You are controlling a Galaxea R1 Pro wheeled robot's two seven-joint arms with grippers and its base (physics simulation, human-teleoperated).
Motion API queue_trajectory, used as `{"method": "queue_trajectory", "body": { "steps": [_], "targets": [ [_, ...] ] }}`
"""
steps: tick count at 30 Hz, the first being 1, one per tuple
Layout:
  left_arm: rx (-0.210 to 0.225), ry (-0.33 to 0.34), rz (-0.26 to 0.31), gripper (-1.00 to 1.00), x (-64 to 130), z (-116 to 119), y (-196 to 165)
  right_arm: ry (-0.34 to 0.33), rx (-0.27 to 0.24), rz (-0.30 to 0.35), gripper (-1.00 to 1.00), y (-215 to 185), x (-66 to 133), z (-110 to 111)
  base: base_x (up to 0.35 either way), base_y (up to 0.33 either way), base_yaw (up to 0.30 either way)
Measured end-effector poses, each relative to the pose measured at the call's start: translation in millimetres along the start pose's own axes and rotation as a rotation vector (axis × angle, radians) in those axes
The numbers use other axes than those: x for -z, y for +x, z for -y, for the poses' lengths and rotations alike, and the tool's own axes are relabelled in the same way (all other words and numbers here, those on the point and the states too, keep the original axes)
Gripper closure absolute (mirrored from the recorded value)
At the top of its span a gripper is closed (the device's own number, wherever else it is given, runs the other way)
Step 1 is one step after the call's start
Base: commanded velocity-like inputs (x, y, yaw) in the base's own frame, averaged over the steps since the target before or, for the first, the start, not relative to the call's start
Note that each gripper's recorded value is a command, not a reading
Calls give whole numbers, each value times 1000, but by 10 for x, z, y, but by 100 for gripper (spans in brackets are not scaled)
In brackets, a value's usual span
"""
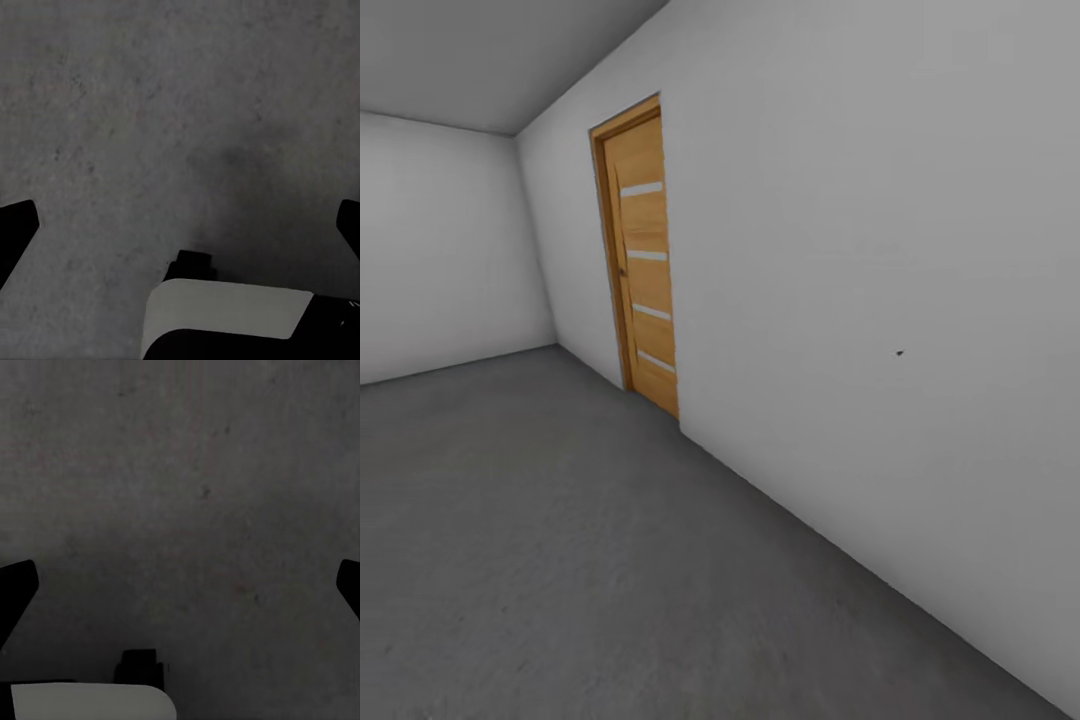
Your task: Move the two storage containers from the living room to the garage. In the garage, place one container on the floor and stack the other container on top of it (either order is fine).
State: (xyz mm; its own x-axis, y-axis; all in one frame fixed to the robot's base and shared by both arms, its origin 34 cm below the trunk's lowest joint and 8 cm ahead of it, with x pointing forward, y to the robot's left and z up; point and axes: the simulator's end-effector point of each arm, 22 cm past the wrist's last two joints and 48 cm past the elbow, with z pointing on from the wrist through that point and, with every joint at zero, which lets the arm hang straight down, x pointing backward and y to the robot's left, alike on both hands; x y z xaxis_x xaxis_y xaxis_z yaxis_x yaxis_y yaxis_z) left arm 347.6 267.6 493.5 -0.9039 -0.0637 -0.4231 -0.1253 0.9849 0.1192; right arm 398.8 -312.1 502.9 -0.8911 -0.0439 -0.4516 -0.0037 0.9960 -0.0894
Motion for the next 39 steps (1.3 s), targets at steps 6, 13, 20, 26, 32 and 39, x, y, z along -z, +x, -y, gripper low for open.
{"method": "queue_trajectory", "body": {
  "steps": [6, 13, 20, 26, 32, 39],
  "targets": [
    [-2, -5, 2, -100, -6, -41, -9, -1, 0, 0, -100, 0, 0, -2, 215, 245, 300],
    [3, -14, 1, -100, -14, -103, -8, -2, 1, 0, -100, -2, 0, -6, 242, 235, 300],
    [26, -28, -4, -100, -20, -176, 5, -2, 1, 0, -100, -1, 0, -8, 254, 227, 283],
    [27, -28, -6, -100, -20, -178, 11, -2, 1, 0, -100, -2, 0, -7, 257, 222, 255],
    [27, -28, -5, -100, -20, -178, 7, -2, 1, 0, -100, 0, 0, -6, 258, 219, 253],
    [27, -28, -5, -100, -20, -178, 6, -2, 1, 0, -100, -1, 1, -7, 258, 219, 252]
  ]
}}
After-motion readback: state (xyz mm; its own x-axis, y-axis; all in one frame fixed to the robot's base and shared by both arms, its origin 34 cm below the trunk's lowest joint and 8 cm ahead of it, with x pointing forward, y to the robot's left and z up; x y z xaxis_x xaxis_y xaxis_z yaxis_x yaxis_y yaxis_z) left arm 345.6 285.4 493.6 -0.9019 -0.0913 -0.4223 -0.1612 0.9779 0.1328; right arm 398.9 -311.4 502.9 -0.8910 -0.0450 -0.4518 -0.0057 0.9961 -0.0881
